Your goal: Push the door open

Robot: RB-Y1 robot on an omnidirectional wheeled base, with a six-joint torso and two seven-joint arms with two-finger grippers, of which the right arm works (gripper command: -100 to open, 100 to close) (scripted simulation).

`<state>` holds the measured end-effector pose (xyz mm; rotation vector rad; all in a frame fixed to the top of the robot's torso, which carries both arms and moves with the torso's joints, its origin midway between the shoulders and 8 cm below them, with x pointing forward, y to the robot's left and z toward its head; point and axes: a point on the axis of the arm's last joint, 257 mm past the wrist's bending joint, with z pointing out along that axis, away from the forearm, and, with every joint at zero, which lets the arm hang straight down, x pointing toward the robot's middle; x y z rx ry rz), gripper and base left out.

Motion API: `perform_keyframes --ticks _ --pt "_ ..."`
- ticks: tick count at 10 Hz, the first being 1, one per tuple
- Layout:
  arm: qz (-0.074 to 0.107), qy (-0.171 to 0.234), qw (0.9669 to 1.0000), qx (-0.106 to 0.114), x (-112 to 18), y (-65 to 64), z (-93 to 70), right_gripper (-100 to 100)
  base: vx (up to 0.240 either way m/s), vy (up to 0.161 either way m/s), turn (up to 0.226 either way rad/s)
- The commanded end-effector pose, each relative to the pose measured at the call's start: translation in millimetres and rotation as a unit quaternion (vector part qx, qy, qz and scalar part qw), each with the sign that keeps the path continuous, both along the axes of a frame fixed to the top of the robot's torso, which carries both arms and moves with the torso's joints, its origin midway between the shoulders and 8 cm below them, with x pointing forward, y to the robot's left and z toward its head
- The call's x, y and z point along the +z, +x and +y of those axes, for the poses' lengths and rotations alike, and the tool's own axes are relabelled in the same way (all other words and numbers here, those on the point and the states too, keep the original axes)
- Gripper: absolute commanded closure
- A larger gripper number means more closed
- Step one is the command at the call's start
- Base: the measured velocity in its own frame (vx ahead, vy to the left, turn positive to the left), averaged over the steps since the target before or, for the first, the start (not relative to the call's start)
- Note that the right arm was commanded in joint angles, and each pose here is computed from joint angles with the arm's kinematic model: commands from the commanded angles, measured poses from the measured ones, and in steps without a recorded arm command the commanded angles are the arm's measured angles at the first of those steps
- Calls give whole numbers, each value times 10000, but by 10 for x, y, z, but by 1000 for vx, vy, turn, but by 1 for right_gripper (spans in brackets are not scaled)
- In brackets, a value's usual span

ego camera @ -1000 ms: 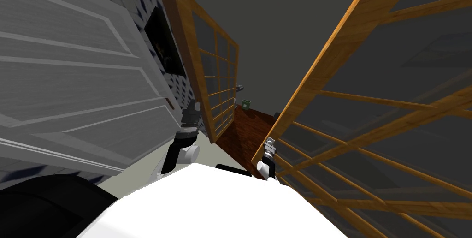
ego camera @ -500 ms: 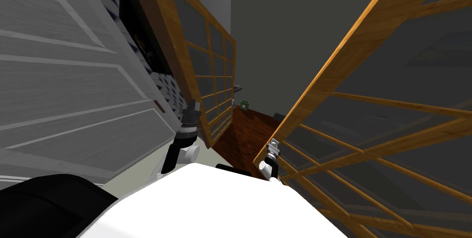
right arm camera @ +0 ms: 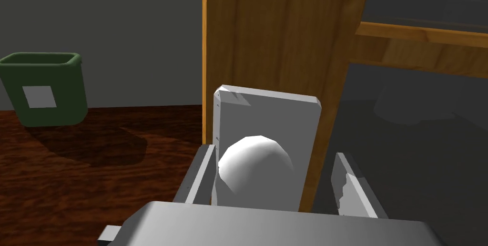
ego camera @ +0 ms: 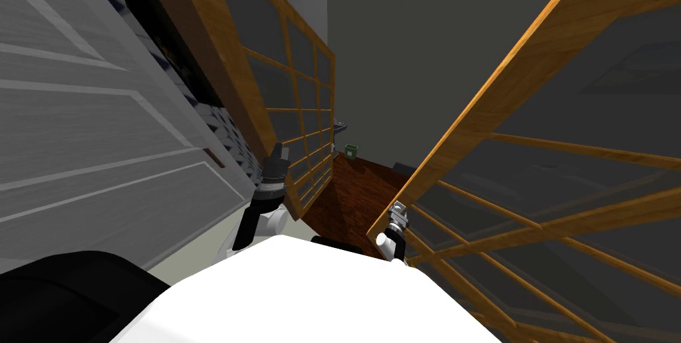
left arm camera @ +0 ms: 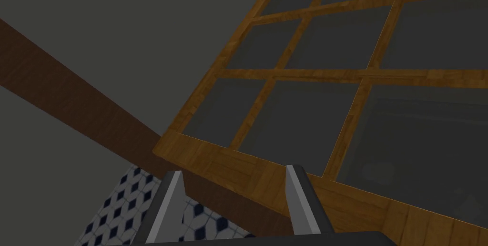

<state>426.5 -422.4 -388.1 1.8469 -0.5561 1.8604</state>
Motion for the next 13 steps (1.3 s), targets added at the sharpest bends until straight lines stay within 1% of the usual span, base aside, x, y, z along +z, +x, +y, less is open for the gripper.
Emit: perform_keyframes --ticks 1,2,3,5,7,8,9,10,11,12,13 --pt "-49 -66 9998 -175 21 -58 -175 100 115 -13 -34" --pt "-24 -27 9996 -296 -13 -118 -241 100 134 -16 -41" --pt "-24 -27 9996 -296 -13 -118 -241 100 134 5 -19" --pt "-32 36 9989 -476 -35 -190 -327 100 188 3 -68" --pt "-37 89 9982 -595 -55 -240 -373 100 211 6 -81" --pt "-37 89 9982 -595 -55 -240 -373 100 140 -18 -29" --pt "-39 146 9974 -704 -79 -288 -404 100 166 -29 -37" --pt "-40 165 9971 -737 -88 -302 -411 100 195 19 -74" --pt "-28 172 9977 -658 -81 -258 -350 100 84 15 -27" --pt "-46 147 9967 -792 -64 -320 -472 100 106 -20 -27" --pt "-47 144 9965 -826 -64 -337 -500 100 163 -47 -38"
